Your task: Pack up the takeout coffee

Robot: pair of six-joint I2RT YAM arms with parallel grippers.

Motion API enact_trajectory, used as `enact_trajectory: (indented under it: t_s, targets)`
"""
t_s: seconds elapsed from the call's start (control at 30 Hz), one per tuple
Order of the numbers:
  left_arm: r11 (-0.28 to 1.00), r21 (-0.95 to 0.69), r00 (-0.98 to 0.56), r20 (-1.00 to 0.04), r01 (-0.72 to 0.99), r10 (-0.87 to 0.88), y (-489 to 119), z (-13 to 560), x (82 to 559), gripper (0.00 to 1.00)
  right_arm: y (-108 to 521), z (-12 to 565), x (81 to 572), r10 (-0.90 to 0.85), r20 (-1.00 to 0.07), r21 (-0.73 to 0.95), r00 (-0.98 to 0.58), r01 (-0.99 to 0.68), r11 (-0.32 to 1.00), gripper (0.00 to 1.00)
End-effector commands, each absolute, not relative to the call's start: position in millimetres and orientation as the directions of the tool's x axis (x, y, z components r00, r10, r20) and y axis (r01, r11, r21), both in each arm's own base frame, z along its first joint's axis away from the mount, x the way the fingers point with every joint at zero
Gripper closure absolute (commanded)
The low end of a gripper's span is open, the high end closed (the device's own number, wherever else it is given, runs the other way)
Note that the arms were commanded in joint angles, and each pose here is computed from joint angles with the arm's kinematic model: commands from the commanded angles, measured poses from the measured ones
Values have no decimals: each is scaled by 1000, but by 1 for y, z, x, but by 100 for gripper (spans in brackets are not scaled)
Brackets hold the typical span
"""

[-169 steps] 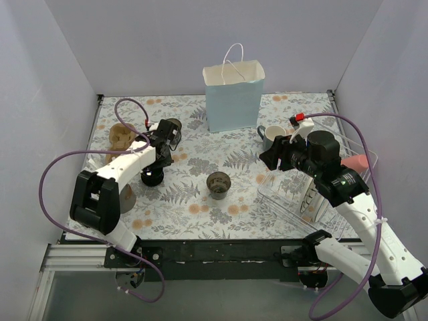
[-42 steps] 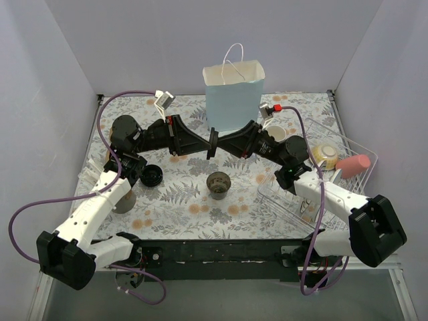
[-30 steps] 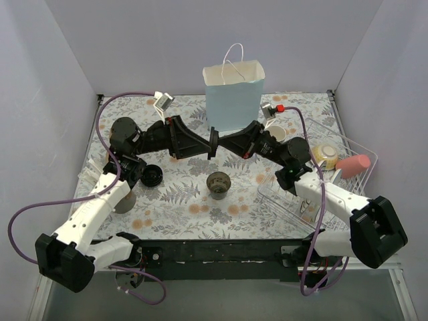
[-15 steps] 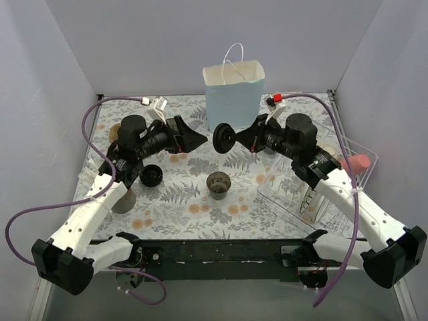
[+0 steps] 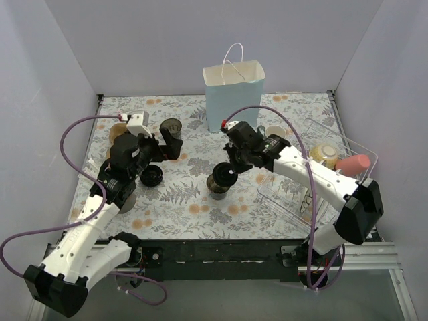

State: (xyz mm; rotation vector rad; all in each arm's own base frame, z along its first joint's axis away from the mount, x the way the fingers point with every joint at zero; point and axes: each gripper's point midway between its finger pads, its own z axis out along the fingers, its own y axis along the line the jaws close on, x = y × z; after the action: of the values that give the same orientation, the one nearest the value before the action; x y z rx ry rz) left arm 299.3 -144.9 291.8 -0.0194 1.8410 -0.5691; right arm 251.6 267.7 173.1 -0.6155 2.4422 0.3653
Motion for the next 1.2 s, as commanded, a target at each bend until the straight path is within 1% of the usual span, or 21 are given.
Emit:
enact_trajectory:
  t_s: [0.0, 0.03, 0.23, 0.53, 1.17]
  targets:
    - [915, -290, -270, -939, 282, -214, -132, 285, 296, 2, 274, 184, 249, -421, -578, 23, -699, -530, 847, 99]
    - [912, -286, -258, -943, 294, -212, -132, 287, 292, 2, 281, 177, 246, -447, -555, 17, -702, -547, 837, 99]
    - [908, -281, -219, -951, 310, -219, -129, 286, 285, 2, 296, 169, 242, -508, -507, -29, -697, -574, 818, 99]
    - [900, -289, -222, -949, 325, -225, -131, 282, 281, 2, 291, 153, 238, -556, -429, -81, -712, -582, 809, 99]
    - [904, -282, -225, -950, 322, -217, -130, 277, 281, 2, 306, 152, 245, -533, -475, -53, -700, -582, 812, 99]
